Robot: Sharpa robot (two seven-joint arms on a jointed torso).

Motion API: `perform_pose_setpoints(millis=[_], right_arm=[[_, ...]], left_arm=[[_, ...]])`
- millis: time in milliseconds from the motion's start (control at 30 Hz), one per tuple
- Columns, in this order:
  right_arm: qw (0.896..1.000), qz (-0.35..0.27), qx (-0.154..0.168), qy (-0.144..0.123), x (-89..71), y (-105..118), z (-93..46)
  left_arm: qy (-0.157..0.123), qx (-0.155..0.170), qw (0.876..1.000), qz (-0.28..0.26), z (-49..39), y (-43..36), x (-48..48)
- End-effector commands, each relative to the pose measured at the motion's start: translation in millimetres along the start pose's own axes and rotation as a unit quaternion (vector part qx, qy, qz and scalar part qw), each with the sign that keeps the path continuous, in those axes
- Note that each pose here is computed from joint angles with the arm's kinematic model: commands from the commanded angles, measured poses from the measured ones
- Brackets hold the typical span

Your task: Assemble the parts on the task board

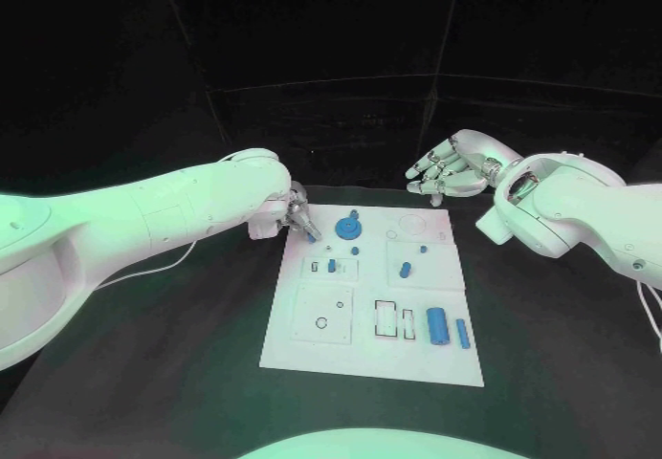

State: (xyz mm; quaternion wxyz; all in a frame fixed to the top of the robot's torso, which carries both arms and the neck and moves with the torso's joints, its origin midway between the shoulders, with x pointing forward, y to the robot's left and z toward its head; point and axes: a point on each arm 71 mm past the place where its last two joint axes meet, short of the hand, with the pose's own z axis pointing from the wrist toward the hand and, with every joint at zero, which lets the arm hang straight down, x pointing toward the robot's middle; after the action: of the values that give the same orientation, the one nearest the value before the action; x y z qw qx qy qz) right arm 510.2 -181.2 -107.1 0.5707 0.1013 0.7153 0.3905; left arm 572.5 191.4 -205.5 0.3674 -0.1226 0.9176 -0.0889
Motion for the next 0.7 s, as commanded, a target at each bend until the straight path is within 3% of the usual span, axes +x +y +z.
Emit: perform_pose_setpoints(millis=[33,400,700], right_arm=[[1.000,-0.002,0.000,0.005,-0.8,0,0.0],[1.000,-0.004,0.006,0.008,-1.8,-3,1.0],[1.000,-0.004,0.007,0.010,-1.5,-3,1.5]], left_arm=[[-0.007,0.021,0.999,-0.042,-5.1,-2.1,-1.5],[-0.009,0.032,0.997,-0.069,-24.5,6.7,5.5],[-0.054,0.050,0.994,-0.084,-42.8,16.3,16.2]])
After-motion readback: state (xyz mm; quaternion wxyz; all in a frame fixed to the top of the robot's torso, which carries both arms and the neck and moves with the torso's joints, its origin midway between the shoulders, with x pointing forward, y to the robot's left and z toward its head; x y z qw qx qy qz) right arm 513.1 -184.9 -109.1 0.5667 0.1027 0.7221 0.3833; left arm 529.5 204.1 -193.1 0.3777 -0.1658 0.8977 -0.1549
